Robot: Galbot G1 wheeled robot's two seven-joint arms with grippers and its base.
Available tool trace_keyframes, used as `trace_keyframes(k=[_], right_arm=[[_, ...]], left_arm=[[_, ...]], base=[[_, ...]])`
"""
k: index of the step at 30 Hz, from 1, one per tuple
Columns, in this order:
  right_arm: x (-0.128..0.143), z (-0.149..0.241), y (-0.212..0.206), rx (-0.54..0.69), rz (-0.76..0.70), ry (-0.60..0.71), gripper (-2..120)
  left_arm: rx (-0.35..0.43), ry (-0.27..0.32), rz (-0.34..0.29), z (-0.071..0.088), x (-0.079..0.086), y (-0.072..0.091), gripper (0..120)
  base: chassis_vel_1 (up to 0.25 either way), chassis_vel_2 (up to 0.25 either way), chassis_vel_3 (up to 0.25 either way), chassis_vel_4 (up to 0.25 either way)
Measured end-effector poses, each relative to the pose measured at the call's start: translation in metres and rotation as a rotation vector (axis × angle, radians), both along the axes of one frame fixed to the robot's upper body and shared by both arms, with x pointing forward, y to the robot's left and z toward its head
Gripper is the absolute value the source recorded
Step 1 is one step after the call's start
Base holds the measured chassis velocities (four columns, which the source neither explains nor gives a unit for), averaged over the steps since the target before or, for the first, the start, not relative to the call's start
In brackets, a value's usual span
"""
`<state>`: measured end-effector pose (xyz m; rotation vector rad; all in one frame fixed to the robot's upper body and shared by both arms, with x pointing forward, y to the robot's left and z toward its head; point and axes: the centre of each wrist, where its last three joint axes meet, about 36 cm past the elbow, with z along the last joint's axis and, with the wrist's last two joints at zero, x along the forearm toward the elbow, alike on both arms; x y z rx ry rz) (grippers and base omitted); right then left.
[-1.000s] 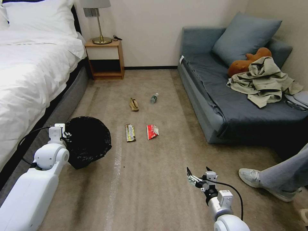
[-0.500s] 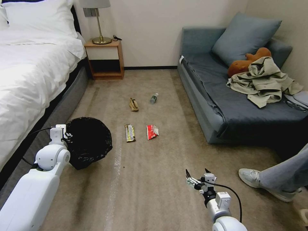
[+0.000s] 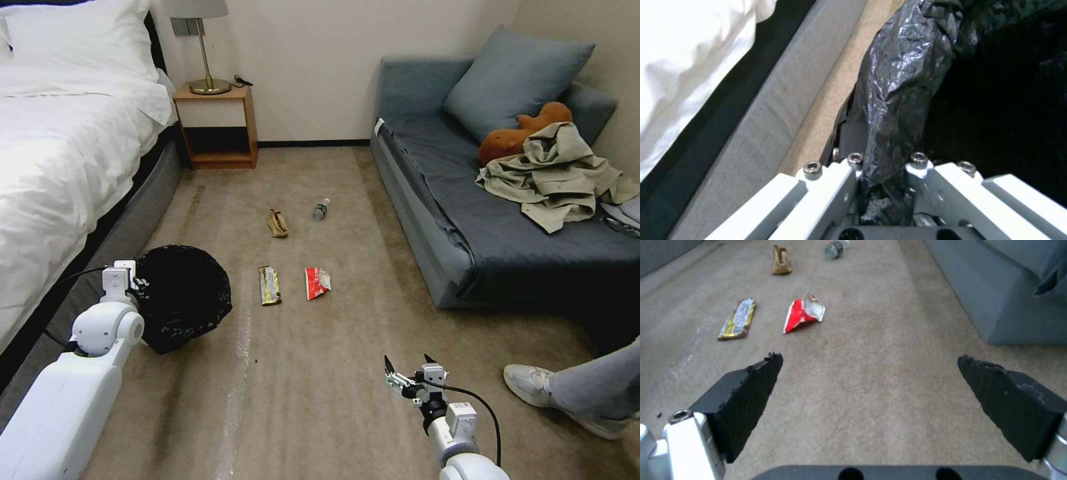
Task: Pick up the trash bin, then pick up the garbage on the floor and place it into the trash bin.
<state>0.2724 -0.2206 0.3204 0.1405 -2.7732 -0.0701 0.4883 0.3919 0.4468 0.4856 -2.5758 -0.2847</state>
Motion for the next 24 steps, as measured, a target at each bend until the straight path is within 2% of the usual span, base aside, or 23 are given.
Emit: trace_keyframes(k=[19,24], right_arm=[[-0.0042,-0.0040,0.0050,0.005,0.005,0.016,100],[-0.0055,-0.0060,0.0061,0.008,0.009,0.022,100]], left_arm=[[-0.003,-0.010,-0.009,0.0022,0.0006,0.0000,2],[-0.009,-0.016,-0.005,0.0058,0.0043,0.0052,2]], base=[[-0.074,0.080,0.076,-0.072],[-0.090,0.073,0.075,-0.078]])
